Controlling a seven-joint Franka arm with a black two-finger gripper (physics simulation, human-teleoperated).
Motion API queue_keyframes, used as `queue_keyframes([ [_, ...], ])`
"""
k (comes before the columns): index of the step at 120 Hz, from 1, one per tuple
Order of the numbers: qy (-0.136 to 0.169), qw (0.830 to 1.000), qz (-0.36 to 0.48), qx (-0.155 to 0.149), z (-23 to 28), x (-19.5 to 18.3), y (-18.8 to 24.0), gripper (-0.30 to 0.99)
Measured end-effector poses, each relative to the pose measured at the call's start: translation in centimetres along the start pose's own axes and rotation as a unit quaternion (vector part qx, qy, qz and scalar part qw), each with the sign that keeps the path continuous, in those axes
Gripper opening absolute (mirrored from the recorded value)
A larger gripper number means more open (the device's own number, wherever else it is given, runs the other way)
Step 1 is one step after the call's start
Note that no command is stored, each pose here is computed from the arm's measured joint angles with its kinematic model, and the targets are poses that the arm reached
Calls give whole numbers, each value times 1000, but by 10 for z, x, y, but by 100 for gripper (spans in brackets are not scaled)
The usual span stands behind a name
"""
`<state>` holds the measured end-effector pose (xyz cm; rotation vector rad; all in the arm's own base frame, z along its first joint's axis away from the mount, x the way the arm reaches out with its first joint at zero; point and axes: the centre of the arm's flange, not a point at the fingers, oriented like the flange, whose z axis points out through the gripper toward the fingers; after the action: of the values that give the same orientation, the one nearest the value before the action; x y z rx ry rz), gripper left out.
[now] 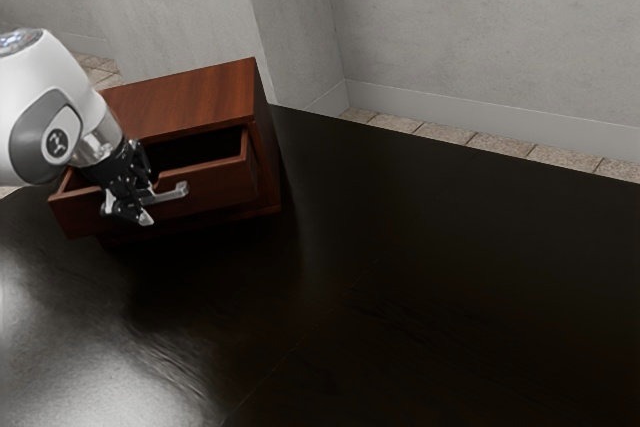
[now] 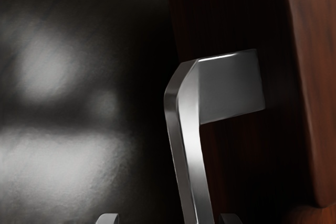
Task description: Pull the drawer handle with one arm to open the drawer
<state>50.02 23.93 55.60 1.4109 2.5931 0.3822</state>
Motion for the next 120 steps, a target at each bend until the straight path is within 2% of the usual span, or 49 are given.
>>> queue_keyframes([
  [95,-3,1000,7,0,-12,-9,-39,17],
  [120,-16,1000,1,0,-15,-8,-46,20],
])
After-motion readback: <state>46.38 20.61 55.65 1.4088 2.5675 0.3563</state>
